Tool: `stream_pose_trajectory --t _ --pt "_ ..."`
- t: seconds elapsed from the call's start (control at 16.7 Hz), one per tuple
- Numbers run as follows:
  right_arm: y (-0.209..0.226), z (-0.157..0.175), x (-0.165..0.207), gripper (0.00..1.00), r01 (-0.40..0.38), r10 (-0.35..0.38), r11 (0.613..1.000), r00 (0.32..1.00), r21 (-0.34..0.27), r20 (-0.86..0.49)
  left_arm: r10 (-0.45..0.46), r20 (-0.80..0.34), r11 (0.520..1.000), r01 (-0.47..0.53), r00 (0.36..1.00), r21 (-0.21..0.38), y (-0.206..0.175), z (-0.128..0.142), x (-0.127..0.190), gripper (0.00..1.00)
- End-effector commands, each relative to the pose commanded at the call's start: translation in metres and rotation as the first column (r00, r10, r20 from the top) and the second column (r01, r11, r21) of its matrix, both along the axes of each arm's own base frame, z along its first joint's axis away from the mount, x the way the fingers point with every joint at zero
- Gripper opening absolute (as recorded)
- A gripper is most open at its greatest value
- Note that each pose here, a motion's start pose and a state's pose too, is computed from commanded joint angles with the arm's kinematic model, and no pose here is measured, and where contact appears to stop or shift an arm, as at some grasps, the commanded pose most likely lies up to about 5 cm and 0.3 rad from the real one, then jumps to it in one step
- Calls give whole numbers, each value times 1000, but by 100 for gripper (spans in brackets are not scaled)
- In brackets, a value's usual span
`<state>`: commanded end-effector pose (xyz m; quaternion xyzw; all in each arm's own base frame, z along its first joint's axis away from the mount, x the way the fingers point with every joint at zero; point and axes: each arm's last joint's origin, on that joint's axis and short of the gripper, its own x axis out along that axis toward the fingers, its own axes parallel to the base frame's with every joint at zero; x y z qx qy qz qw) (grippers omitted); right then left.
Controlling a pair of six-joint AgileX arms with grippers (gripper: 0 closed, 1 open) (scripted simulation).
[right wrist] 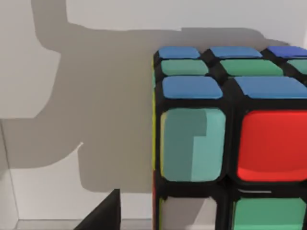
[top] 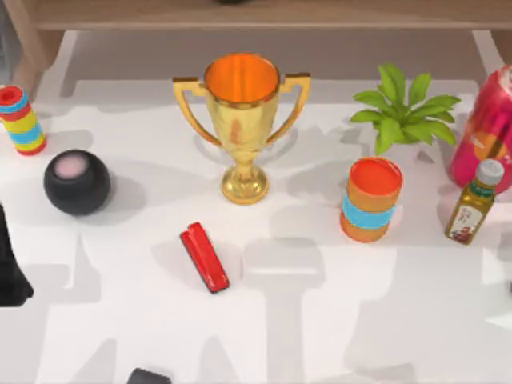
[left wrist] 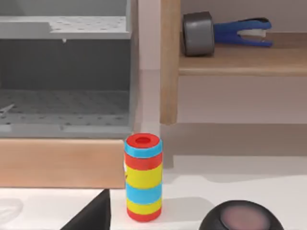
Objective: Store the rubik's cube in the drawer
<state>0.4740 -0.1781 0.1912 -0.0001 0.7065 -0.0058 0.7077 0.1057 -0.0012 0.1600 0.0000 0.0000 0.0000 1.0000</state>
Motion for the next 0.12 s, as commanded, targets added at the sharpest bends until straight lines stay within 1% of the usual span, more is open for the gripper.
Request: stream_pose_trajectory --t 0.12 --pt "0 0 0 100 0 0 1000 1000 0 0 0 0 1000 0 1000 0 0 0 0 100"
